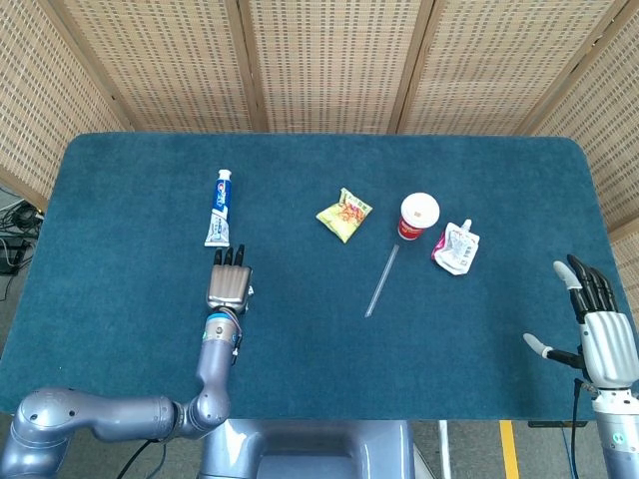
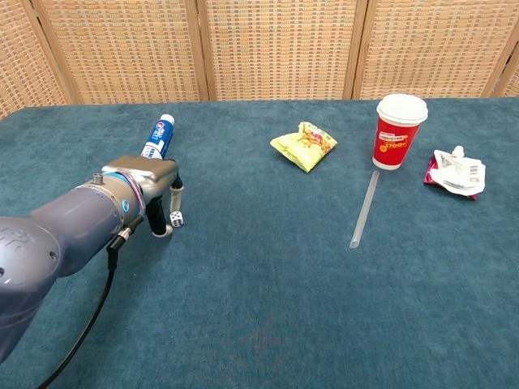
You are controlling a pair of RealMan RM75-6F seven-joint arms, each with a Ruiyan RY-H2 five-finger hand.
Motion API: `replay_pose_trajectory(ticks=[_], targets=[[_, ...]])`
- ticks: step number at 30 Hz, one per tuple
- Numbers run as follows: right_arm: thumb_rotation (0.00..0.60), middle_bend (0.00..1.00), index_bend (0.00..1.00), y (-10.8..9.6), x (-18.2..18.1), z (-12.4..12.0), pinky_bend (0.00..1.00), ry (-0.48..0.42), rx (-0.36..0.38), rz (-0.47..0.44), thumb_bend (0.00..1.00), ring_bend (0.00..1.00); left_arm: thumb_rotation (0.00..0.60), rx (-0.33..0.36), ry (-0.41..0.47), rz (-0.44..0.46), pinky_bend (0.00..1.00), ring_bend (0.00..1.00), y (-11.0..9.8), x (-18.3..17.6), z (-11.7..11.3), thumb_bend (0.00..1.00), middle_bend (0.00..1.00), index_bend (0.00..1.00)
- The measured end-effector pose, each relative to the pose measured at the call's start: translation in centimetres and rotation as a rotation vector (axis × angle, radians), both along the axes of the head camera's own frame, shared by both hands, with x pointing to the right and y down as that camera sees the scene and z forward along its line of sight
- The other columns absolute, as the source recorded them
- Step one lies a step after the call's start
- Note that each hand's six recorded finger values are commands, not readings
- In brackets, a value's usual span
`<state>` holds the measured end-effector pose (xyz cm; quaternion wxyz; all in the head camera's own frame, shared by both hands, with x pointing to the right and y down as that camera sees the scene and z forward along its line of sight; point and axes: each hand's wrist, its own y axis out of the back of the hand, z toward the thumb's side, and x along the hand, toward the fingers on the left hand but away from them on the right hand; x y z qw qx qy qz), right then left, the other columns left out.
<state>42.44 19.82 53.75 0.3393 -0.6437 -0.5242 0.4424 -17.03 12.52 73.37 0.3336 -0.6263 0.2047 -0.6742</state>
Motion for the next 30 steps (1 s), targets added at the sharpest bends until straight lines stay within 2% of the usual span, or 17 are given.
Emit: replay_pose_trajectory(ticks=[8, 15, 22, 30], targets=[[0.600, 0.00, 0.09, 0.02, 0.07, -0.07, 0.00, -0.005, 0.001, 0.002, 0.09, 0.00, 0.600, 0.012, -0.005, -0.001, 0.00, 0.00, -0.28, 0.06, 0.02, 0.33, 0.00, 0.47], [0.600, 0.00, 0.09, 0.07, -0.13, 0.02, 0.00, -0.005, -0.002, -0.006, 0.09, 0.00, 0.600, 0.015, 0.000, -0.002, 0.00, 0.00, -0.43, 0.20, 0.09, 0.34, 0.00, 0.51], [0.600, 0.00, 0.09, 0.09, -0.16, -0.19, 0.00, -0.010, 0.006, -0.006, 0.09, 0.00, 0.600, 0.006, -0.008, 0.010, 0.00, 0.00, -0.27, 0.38, 0.41, 0.40, 0.00, 0.54], [0.600, 0.00, 0.09, 0.03, -0.03, -0.42, 0.00, -0.014, 0.017, -0.003, 0.09, 0.00, 0.600, 0.021, 0.016, 0.004, 0.00, 0.00, -0.60, 0.35, -0.14, 0.40, 0.00, 0.54]])
